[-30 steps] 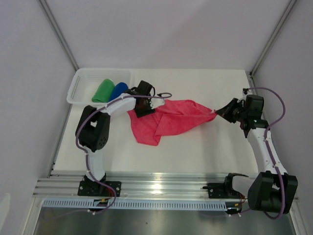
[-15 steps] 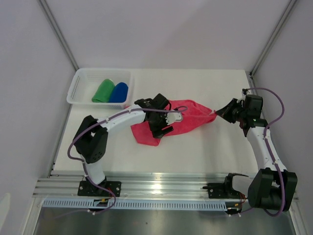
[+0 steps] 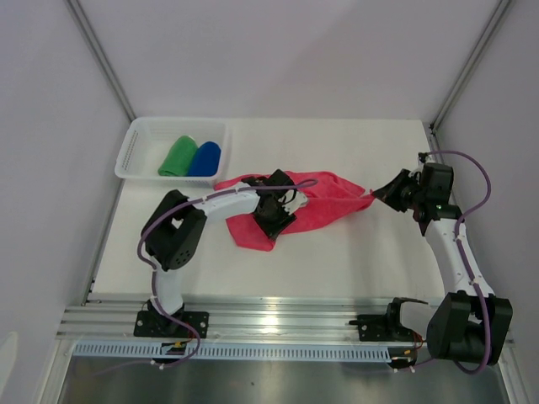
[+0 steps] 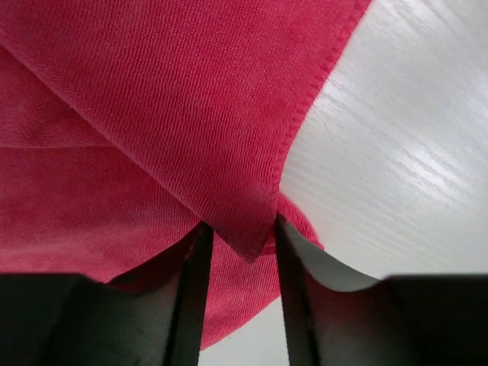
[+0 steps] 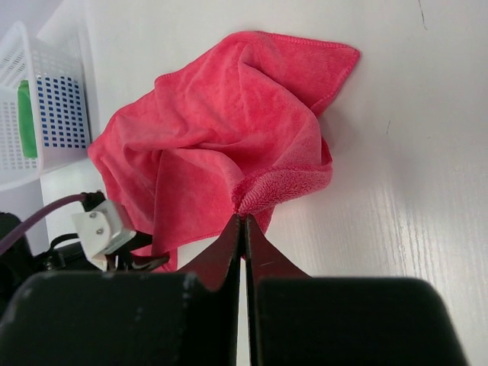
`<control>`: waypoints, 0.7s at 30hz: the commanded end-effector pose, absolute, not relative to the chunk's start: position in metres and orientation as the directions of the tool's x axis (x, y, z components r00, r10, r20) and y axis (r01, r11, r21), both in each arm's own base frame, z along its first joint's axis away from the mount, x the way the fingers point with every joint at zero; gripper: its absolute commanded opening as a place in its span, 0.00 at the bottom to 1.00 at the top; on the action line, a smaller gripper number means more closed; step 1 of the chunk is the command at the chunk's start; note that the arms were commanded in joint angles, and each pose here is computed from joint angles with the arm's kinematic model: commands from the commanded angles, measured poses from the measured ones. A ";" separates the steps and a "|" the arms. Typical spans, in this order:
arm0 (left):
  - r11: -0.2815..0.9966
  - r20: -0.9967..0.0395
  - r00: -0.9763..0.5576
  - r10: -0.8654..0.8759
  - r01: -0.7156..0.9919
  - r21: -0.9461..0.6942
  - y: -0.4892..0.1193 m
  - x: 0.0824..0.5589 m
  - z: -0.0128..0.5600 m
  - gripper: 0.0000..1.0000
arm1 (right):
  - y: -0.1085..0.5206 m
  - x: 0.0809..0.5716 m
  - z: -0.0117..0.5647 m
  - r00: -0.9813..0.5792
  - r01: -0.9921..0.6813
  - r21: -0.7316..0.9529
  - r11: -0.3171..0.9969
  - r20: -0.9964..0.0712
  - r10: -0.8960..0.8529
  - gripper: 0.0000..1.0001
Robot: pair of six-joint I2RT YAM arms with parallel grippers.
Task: Roll the towels
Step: Flatten the towel
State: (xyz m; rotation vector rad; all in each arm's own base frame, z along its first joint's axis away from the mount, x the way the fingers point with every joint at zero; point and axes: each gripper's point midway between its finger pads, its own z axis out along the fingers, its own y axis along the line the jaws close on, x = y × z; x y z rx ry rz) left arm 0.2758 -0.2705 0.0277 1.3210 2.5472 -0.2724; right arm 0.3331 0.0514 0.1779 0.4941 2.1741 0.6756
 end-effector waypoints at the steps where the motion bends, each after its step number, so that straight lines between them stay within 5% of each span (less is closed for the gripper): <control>1: 0.590 -0.300 -0.571 0.764 0.807 -0.031 -0.272 0.282 0.013 0.38 | 0.044 0.337 0.196 -0.572 0.099 0.587 0.804 -0.627 0.529 0.00; 4: 0.583 -0.300 -0.556 0.775 0.813 -0.001 -0.266 0.290 0.016 0.01 | 0.034 0.341 0.208 -0.540 0.103 0.582 0.807 -0.649 0.536 0.00; 12: 0.440 -0.528 -0.341 0.778 0.895 0.070 -0.223 0.336 0.156 0.01 | 0.042 0.348 0.330 -0.395 -0.103 0.532 0.841 -0.798 0.456 0.00; 17: 0.135 -0.489 -0.040 0.871 0.978 0.161 -0.180 0.286 0.218 0.01 | 0.084 0.330 0.405 -0.289 -0.295 0.469 0.832 -0.874 0.390 0.00; 21: 0.024 -0.385 0.060 0.921 0.977 0.211 -0.145 0.272 0.219 0.01 | 0.116 0.317 0.417 -0.298 -0.380 0.478 0.792 -0.874 0.384 0.00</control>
